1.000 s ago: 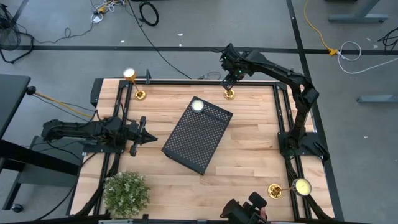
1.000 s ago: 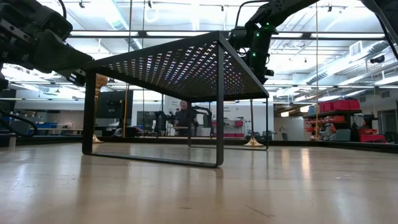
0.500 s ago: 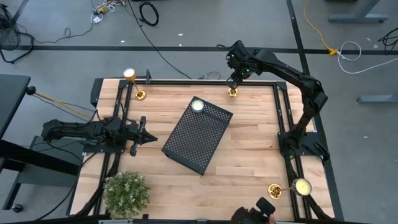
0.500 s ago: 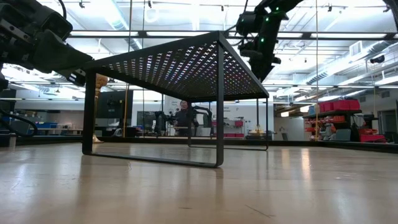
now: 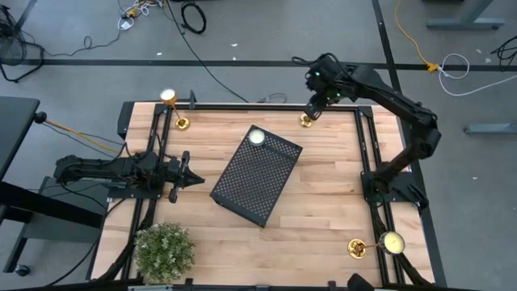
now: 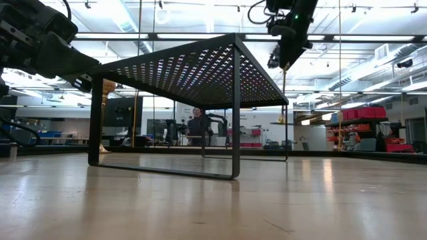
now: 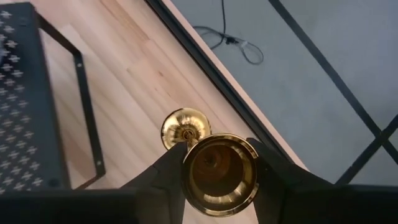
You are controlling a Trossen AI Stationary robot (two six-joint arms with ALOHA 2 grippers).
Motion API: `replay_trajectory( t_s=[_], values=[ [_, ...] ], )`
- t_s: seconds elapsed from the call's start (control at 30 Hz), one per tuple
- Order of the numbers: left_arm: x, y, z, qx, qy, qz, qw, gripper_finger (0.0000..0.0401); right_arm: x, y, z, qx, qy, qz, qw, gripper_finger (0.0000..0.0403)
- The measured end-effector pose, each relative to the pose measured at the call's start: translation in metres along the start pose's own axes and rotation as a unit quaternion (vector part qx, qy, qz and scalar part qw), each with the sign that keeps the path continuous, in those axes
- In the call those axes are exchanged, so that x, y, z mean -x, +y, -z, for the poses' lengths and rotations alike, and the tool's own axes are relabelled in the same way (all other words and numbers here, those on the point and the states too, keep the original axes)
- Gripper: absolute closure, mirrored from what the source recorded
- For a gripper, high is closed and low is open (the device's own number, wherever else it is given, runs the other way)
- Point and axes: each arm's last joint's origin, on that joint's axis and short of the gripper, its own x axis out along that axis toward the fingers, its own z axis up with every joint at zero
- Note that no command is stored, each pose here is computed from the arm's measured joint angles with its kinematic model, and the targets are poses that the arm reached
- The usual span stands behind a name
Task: Stock candles on shelf
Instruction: Put the top right gold candle holder on the shelf
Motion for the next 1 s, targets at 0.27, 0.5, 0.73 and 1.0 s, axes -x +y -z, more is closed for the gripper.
replay_trajectory(
  t_s=[0.27, 0.5, 0.73, 1.0],
  values=[
    [0.0, 0.0, 0.0, 0.0, 0.0, 0.0, 1.0, 0.0387, 0.029, 0.007, 0.011, 0.026, -0.031, -0.011, 0.999, 0.0265],
    [0.0, 0.0, 0.0, 0.0, 0.0, 0.0, 1.0, 0.0387, 0.049, 0.01, 0.017, 0.074, -0.072, -0.015, 0.995, 0.027],
    [0.0, 0.0, 0.0, 0.0, 0.0, 0.0, 1.0, 0.0387, 0.056, 0.008, 0.02, 0.093, -0.084, -0.013, 0.992, 0.0271],
    [0.0, 0.0, 0.0, 0.0, 0.0, 0.0, 1.0, 0.0387, 0.064, 0.008, 0.02, 0.118, -0.115, -0.034, 0.986, 0.0266]
  ],
)
